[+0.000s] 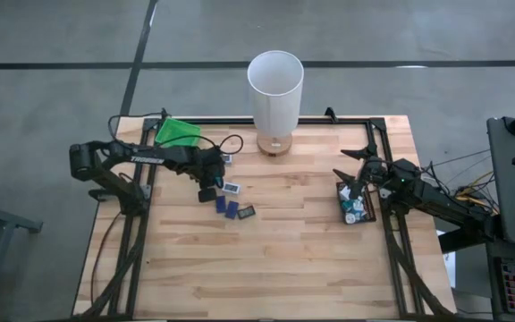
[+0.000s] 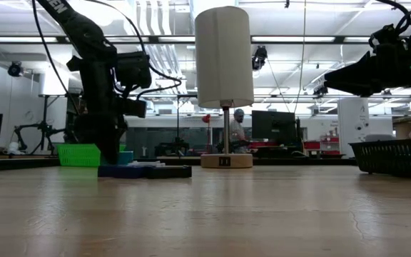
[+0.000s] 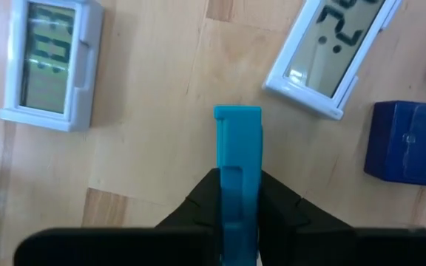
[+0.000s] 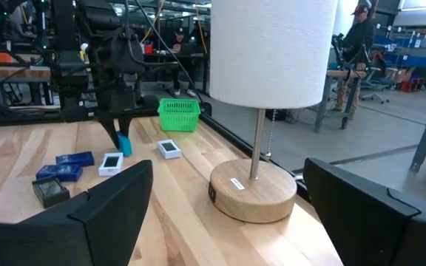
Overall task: Pick & Place Office items
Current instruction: Put the light blue digital clock into the green bin
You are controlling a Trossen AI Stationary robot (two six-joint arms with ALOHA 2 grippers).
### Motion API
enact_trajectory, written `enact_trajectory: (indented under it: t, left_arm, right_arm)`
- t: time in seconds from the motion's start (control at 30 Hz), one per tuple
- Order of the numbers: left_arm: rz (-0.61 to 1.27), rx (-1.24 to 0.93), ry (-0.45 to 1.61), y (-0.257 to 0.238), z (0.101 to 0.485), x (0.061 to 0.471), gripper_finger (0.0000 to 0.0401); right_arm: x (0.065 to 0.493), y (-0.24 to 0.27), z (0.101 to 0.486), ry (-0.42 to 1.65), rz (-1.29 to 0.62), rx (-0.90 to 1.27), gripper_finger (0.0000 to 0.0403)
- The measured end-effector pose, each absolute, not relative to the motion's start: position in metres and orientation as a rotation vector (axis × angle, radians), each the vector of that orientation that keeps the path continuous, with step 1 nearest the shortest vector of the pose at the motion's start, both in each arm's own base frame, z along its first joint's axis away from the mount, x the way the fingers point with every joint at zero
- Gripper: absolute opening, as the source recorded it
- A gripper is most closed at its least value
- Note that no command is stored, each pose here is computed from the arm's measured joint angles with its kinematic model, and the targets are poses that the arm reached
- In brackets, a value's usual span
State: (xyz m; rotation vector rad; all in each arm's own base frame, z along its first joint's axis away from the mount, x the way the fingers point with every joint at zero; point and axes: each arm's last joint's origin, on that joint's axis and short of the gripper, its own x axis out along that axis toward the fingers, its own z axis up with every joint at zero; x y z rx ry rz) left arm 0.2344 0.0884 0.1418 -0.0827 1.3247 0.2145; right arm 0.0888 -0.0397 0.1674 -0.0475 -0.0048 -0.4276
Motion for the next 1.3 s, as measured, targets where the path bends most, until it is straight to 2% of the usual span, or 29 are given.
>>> enact_trajectory:
  t: [0.4,0.6,0.77,1.3]
  left_arm:
    - [0.300,-0.115,1.137,0.086,0.182,0.228,0.0048]
    - [0.660,-0.230,0.956,0.089,0.212,0.213,0.0048]
    - [0.839,-0.310,0.816,0.093,0.233,0.196,0.0048]
    - [1.158,-0.549,0.769,0.140,0.238,0.146,0.0049]
  right_arm:
    - [0.089,-0.040,0.167,-0.005,-0.427,-0.048,0.0347]
    - [0.089,-0.040,0.167,-0.006,-0.428,-0.048,0.0348]
    - [0.089,-0.040,0.167,-0.005,-0.428,-0.048,0.0343]
    - [0.089,-0.040,0.167,-0.005,-0.427,-0.048,0.0349]
